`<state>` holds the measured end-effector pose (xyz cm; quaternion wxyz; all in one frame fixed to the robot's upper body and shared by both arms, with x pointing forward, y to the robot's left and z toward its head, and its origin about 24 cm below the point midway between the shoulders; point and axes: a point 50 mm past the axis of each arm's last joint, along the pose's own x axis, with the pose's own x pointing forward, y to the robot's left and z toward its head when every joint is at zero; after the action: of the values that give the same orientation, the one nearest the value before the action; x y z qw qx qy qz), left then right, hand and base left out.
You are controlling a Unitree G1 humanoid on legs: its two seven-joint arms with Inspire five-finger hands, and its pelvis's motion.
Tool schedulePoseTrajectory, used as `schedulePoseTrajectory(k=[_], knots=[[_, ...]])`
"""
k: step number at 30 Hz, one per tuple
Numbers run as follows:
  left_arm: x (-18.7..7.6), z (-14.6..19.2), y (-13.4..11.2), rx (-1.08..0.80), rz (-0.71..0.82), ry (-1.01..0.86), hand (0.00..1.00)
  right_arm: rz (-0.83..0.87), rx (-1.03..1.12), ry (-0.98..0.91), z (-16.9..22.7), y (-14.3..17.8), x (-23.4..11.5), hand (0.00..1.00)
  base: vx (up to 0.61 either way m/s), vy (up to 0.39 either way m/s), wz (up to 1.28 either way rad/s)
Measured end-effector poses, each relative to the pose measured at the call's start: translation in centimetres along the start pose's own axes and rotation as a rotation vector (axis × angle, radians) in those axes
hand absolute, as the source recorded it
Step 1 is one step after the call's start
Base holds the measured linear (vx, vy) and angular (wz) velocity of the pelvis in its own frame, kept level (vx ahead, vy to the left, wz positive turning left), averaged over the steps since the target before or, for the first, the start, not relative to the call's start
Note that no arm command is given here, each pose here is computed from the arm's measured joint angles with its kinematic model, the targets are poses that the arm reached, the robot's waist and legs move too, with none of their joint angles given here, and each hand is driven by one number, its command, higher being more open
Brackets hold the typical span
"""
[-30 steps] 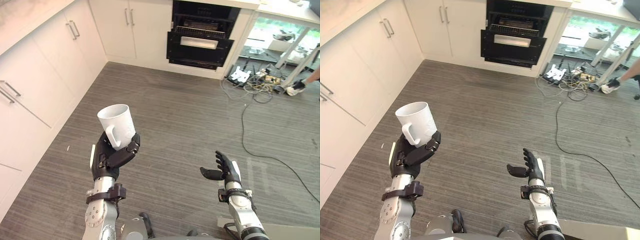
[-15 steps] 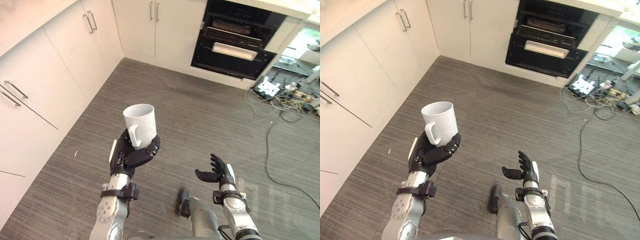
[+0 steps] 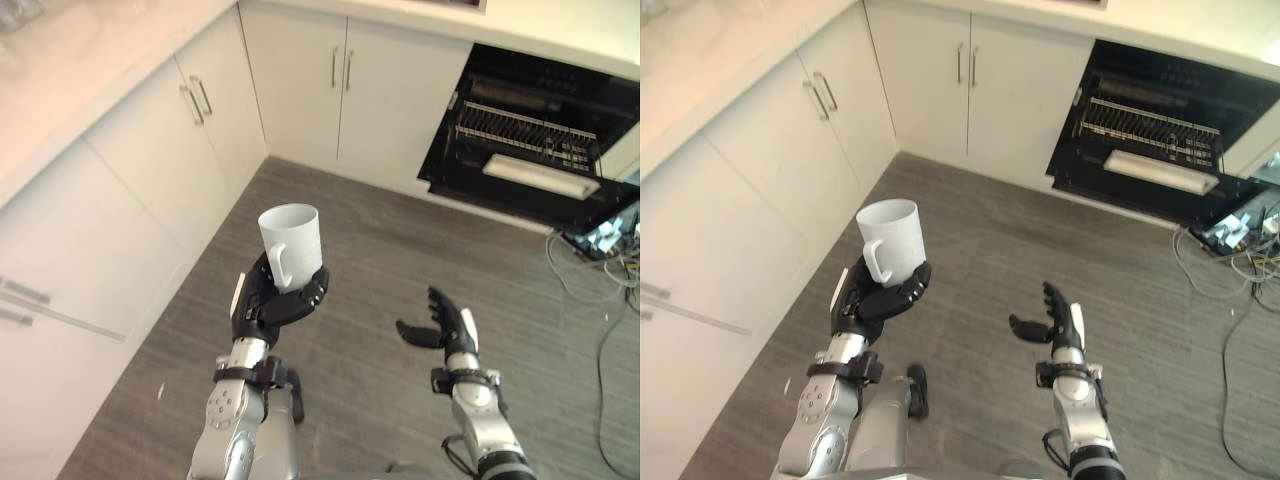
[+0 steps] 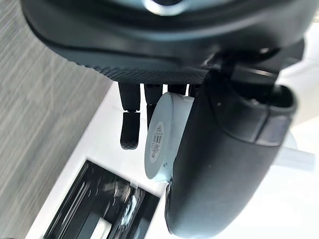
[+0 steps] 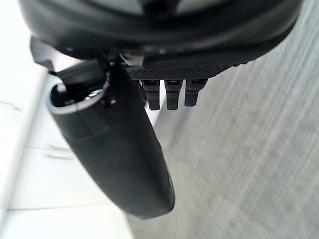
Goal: Walk over to the sink, pick up the cup, carry it to the dishwasher, place the cup inside the dishwasher, then close the dishwasher door
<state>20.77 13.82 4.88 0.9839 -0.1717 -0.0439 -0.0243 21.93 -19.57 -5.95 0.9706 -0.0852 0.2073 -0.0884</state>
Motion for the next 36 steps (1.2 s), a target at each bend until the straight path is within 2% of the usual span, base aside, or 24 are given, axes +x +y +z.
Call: schedulePoseTrajectory(k=[7,13,16,26,31,36], knots=[[-1.3,-0.8,1.2,0.06,0.021,0.07,0.3,0.031,0.046,0.002,0.1,1.6,-0.1,0.9,0.53,0.272,-0.41],[-0.3,-0.1,0.5,0.065,-0.018,0.03,0.3,0.042,0.044,-0.025,0.8,2.0,0.0,0.9,0.53,0.098,-0.49],[-0.4,-1.1,-0.1,0.053,-0.029,0.065,0.3,0.03,0.009,-0.031,0.7,1.3,-0.4,0.9,0.78,0.014,-0.04],[0.1,-2.5,-0.5,0.047,-0.027,0.105,0.3,-0.004,0.135,-0.38,8.2,0.5,-0.8,0.9,0.54,0.183,-0.82],[-0.1,-2.3,0.1,0.096,-0.028,0.105,0.3,-0.005,0.215,-0.406,8.8,1.1,-1.6,0.9,0.37,0.425,-0.44],[-1.4,-3.1,0.7,0.101,0.001,0.152,0.3,0.093,0.236,-0.471,10.2,2.5,-2.2,0.9,0.3,0.286,-0.71]])
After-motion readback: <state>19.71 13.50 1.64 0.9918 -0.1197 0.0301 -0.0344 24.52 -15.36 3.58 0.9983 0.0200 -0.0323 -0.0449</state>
